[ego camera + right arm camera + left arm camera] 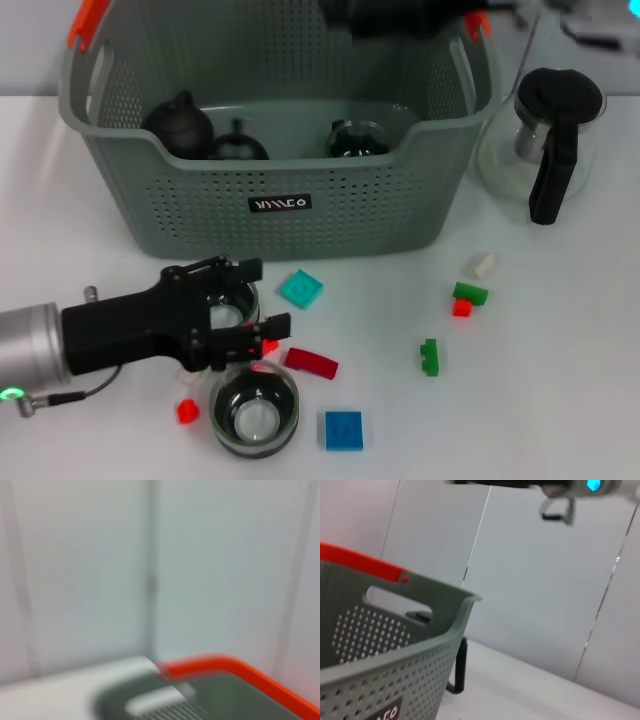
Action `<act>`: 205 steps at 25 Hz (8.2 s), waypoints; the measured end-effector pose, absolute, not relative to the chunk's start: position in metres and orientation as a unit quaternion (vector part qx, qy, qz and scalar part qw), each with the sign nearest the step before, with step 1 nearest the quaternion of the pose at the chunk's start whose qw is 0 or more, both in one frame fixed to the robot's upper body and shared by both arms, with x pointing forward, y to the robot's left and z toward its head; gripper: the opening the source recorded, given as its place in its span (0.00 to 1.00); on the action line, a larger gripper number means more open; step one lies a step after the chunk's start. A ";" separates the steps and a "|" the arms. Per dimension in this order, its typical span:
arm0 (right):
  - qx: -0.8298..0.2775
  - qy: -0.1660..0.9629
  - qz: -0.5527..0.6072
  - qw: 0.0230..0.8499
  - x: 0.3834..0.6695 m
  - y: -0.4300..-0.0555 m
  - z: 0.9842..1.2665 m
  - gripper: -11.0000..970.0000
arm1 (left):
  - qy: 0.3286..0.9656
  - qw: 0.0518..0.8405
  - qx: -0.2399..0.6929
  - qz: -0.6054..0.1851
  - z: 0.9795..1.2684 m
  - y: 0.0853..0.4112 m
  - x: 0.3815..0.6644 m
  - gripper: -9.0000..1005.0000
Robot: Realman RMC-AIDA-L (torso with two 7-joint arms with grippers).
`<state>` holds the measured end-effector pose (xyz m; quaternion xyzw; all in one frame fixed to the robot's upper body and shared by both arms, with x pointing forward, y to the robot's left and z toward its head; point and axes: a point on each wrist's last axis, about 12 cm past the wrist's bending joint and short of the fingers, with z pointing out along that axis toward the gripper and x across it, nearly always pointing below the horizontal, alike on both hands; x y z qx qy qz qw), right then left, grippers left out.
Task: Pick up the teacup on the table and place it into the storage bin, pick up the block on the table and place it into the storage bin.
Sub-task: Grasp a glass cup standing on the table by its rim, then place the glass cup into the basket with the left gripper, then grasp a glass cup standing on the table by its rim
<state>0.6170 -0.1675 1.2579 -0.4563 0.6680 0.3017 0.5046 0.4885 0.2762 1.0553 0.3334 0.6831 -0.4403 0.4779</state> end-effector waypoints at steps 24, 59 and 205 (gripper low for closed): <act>-0.512 0.641 0.440 0.365 0.532 -0.224 1.143 0.82 | 0.696 0.236 0.577 -0.356 1.098 0.257 0.497 0.85; -0.487 0.662 0.429 0.375 0.546 -0.220 1.134 0.82 | 0.700 0.126 0.671 -0.210 1.090 0.188 0.517 0.77; -0.424 0.748 0.389 0.331 0.562 -0.280 1.130 0.82 | 0.791 0.249 0.495 -0.260 1.164 0.204 0.551 0.85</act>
